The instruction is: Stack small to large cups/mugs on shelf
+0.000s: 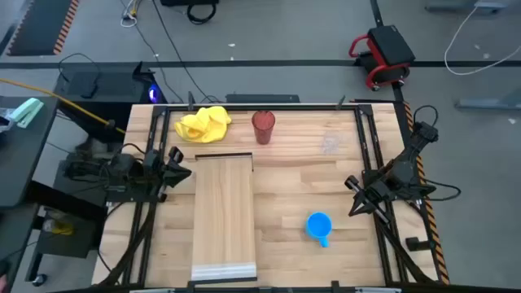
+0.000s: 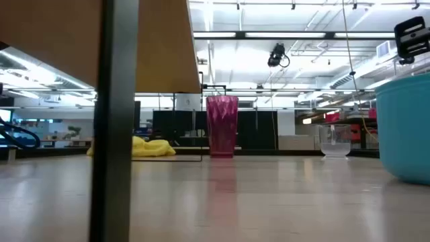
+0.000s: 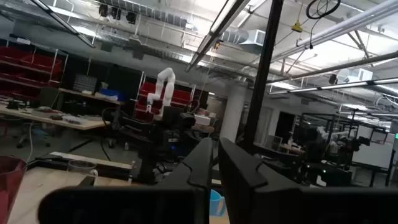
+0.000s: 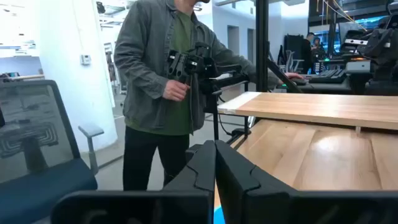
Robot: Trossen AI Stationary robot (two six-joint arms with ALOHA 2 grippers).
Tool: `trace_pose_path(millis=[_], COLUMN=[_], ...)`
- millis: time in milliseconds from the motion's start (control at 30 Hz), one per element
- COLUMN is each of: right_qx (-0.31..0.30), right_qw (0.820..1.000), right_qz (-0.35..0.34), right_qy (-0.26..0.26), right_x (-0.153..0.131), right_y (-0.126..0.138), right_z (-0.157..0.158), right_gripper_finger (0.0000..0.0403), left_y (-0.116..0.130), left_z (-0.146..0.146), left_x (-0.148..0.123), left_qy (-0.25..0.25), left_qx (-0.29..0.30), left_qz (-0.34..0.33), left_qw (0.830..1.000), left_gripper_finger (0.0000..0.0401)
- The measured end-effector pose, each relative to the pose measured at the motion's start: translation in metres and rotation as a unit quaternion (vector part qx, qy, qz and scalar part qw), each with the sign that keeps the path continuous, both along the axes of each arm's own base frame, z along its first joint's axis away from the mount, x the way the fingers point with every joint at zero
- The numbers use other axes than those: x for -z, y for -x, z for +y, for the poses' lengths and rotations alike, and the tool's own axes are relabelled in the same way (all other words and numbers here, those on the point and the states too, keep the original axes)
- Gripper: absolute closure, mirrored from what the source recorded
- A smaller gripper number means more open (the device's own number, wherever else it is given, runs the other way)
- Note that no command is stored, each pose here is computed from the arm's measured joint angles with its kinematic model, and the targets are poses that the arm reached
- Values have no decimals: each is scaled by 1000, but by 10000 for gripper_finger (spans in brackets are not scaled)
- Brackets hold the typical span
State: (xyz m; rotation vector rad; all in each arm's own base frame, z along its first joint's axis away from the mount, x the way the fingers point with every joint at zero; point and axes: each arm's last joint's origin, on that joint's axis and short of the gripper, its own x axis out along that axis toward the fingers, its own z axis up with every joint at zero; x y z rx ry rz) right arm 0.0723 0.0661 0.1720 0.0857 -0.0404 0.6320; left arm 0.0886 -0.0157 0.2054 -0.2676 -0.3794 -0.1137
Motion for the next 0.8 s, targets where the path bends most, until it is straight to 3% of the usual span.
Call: trace_pose_path(millis=[800], right_qx=[0], right_qw=[1000], right_qz=[0], right_qy=[0], right_x=[0], right_y=[0], right_z=[0], right_gripper_finger=[386], left_y=[0], left_z=[0], left_x=[0], left_qy=[0], left_qx=[0], left_qz=[0], left_qw=[1000], left_gripper_finger=[375])
